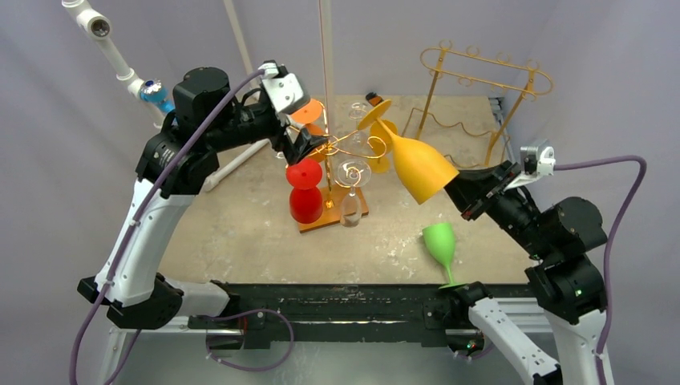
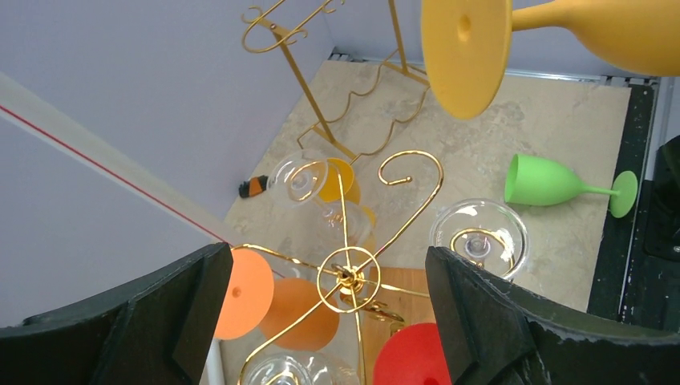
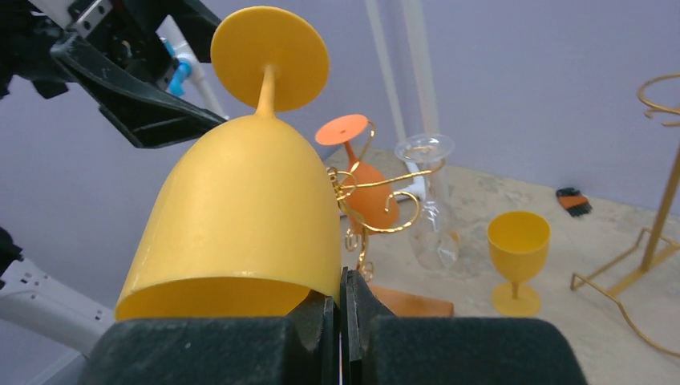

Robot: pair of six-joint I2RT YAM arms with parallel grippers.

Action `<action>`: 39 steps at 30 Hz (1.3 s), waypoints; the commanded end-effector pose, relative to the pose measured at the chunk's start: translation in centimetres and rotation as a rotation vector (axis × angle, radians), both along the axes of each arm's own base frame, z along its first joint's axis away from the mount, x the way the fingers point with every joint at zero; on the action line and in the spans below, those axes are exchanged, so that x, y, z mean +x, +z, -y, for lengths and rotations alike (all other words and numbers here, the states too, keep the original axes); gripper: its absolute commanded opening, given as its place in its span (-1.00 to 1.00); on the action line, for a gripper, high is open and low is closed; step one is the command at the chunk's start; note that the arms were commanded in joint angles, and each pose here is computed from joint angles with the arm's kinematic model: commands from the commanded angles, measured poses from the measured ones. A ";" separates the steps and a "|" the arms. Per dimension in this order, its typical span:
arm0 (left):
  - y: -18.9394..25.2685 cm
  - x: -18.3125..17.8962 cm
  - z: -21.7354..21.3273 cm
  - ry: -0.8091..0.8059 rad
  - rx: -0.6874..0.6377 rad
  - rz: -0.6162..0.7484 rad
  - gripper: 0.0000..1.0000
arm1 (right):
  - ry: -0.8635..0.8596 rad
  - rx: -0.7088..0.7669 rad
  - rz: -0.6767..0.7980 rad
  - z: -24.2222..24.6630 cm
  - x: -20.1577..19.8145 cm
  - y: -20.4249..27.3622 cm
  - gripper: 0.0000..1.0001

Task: Place the wine glass upside down on the wine glass rack
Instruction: Turn the wine glass upside down at the wine rack.

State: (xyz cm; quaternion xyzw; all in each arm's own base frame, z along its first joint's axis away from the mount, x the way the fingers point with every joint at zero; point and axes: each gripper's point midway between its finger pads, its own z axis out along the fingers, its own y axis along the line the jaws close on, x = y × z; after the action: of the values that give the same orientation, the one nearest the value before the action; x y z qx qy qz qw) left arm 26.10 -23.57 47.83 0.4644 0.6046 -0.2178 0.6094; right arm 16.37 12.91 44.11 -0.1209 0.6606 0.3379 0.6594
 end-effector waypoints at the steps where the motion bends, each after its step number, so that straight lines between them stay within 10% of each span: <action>1: 2.8 -0.5 1.7 -0.101 -0.075 0.061 1.00 | 0.189 0.043 0.141 -3.0 -0.7 4.5 -1.00; 9: 3.9 -0.3 2.6 -0.144 -0.093 0.094 0.87 | 0.272 0.096 0.155 -5.1 1.2 6.2 -1.00; 24: 5.6 0.7 3.2 -0.147 -0.116 0.170 0.04 | 0.291 0.122 0.082 -6.3 3.5 4.7 -1.00; 33: 5.0 0.6 3.3 -0.149 -0.112 0.167 0.20 | 0.292 0.129 0.048 -6.8 4.6 3.8 -1.00; 39: 5.0 1.3 3.6 -0.137 -0.111 0.184 -0.37 | 0.337 0.133 0.038 -7.5 4.5 3.4 -0.87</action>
State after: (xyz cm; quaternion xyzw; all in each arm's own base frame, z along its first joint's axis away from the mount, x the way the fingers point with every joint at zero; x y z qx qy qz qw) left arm 27.41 -26.94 51.07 0.4875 0.5319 -0.2574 0.6428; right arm 21.81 19.81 45.98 -0.1702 0.6237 0.4640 0.6056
